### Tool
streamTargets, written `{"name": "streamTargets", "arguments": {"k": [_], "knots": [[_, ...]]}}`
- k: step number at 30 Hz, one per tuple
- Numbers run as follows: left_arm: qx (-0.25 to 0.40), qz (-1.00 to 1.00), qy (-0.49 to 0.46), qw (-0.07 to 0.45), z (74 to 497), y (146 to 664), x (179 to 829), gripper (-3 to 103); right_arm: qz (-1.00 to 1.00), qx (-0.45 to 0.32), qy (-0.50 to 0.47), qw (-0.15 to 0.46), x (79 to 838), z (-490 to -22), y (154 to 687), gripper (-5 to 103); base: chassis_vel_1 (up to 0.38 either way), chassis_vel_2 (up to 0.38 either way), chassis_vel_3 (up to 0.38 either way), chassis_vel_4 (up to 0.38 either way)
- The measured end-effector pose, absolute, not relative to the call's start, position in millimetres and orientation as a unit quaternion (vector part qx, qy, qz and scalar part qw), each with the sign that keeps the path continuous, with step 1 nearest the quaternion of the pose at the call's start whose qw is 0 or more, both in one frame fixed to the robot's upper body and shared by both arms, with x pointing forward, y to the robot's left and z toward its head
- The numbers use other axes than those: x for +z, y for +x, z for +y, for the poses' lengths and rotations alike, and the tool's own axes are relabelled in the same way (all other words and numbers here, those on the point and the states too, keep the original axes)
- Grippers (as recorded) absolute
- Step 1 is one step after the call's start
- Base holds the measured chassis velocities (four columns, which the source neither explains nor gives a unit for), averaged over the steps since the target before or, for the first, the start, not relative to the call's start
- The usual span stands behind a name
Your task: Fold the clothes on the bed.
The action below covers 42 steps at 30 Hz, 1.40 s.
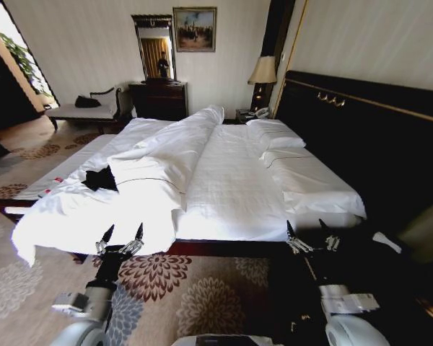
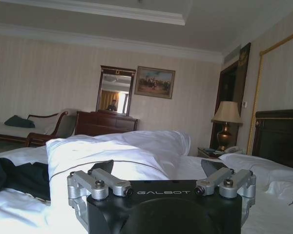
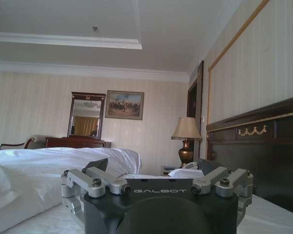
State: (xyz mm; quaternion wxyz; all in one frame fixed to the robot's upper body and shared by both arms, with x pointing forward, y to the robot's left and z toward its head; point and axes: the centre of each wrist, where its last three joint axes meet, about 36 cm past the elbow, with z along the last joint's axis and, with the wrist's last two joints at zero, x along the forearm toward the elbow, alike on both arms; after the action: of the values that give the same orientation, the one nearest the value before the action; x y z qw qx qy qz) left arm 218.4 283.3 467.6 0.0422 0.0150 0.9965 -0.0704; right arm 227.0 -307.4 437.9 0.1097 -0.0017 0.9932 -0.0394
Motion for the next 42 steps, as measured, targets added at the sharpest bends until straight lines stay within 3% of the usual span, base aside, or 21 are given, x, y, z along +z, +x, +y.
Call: {"name": "streamTargets", "arguments": {"k": [42], "knots": [[-0.065,0.997,0.017,0.047,285.9,218.6,469.9,100,0.993,-0.039,0.003,0.107,430.9,-303.1,224.2,100,-0.111,0.114,0.106,-0.108]]}}
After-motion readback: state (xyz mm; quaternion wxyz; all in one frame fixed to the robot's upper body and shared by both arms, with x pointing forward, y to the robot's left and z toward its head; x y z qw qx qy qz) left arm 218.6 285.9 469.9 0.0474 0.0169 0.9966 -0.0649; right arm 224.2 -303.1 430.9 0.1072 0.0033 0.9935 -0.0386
